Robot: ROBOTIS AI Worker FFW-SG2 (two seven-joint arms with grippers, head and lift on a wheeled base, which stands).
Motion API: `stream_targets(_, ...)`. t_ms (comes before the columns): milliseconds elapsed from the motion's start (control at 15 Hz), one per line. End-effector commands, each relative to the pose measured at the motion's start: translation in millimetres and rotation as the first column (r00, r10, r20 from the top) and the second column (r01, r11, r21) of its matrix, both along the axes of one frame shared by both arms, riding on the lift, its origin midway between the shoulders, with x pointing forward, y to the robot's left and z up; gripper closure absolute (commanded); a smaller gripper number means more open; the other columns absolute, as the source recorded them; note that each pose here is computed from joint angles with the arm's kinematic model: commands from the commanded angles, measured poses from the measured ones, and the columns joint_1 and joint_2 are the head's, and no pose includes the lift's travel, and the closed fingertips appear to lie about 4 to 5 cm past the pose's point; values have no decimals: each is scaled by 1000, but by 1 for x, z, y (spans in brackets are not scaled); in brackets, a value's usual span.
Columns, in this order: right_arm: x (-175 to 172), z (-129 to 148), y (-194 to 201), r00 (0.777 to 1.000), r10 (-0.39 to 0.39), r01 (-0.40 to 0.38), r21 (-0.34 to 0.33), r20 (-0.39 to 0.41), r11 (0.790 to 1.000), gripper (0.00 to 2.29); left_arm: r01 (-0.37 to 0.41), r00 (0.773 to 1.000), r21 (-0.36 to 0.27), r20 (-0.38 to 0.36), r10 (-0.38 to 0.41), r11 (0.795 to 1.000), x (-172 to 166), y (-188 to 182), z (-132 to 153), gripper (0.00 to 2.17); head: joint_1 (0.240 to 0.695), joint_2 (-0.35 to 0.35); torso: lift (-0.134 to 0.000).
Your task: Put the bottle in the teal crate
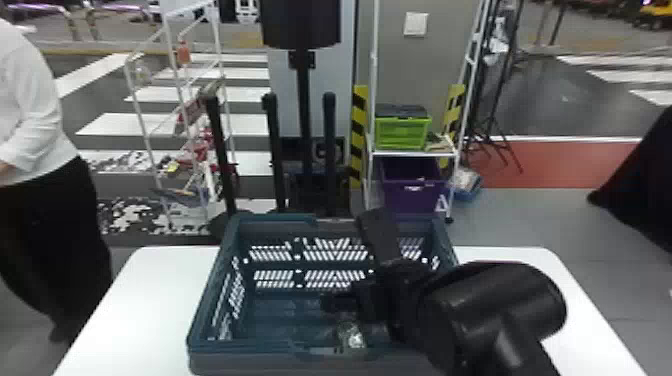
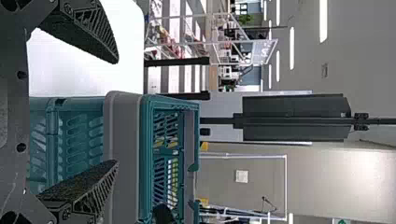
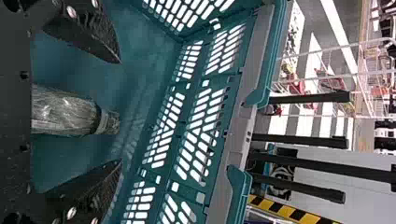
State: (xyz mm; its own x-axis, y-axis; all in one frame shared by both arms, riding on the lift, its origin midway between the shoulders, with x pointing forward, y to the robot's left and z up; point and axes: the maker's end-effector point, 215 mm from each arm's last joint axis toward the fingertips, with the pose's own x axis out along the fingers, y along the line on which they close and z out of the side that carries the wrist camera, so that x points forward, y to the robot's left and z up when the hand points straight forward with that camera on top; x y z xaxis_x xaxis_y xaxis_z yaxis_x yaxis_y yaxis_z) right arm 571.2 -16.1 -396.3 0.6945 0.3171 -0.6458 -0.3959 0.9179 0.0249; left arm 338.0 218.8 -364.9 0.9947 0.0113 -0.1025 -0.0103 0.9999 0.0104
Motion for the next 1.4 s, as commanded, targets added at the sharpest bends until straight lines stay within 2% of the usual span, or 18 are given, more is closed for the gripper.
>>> stream_targets(0, -5, -1, 0, 1000, -4, 4, 9, 0, 1000, 36, 0, 1000, 0, 0, 0, 1000, 0, 0, 0, 120, 499, 0, 0)
stream_targets(200, -13, 22, -6, 999, -13, 10, 41, 51, 999, 36, -1, 1000, -1, 3, 1, 1000, 0, 1, 0, 120, 499, 0, 0)
stream_targets(333, -21, 41, -23, 994, -29, 24, 53, 105, 998, 36, -2, 1000, -1, 0, 2, 1000, -1, 1, -2, 120, 499, 0, 0)
stream_targets(600, -60, 55, -61, 982, -71, 59, 71, 175, 996, 33, -1, 1000, -4, 7, 1, 1000, 1, 1, 1, 120, 499, 0, 0)
stream_targets(667, -70, 58, -70, 973, -86, 69, 86, 214, 994, 33, 0, 1000, -3, 7, 0, 1000, 2, 0, 0, 120, 499, 0, 0)
stream_targets(800, -87, 69, -81, 948, -129, 88, 148, 290, 985, 36, 1, 1000, -9, 7, -1, 1000, 4, 1, 0, 120, 499, 0, 0)
stream_targets(1067, -131, 92, -116, 868, -242, 137, 259, 434, 956, 36, 2, 1000, -12, 15, -2, 1000, 8, -1, 3, 120, 499, 0, 0)
stream_targets(1267, -162, 91, -147, 815, -316, 181, 304, 487, 935, 36, 4, 1000, -10, 11, -4, 1000, 10, -2, 3, 120, 499, 0, 0)
stream_targets(1333, -172, 85, -155, 804, -330, 191, 310, 494, 931, 36, 4, 1000, -8, 6, -4, 1000, 10, -2, 1, 120, 499, 0, 0)
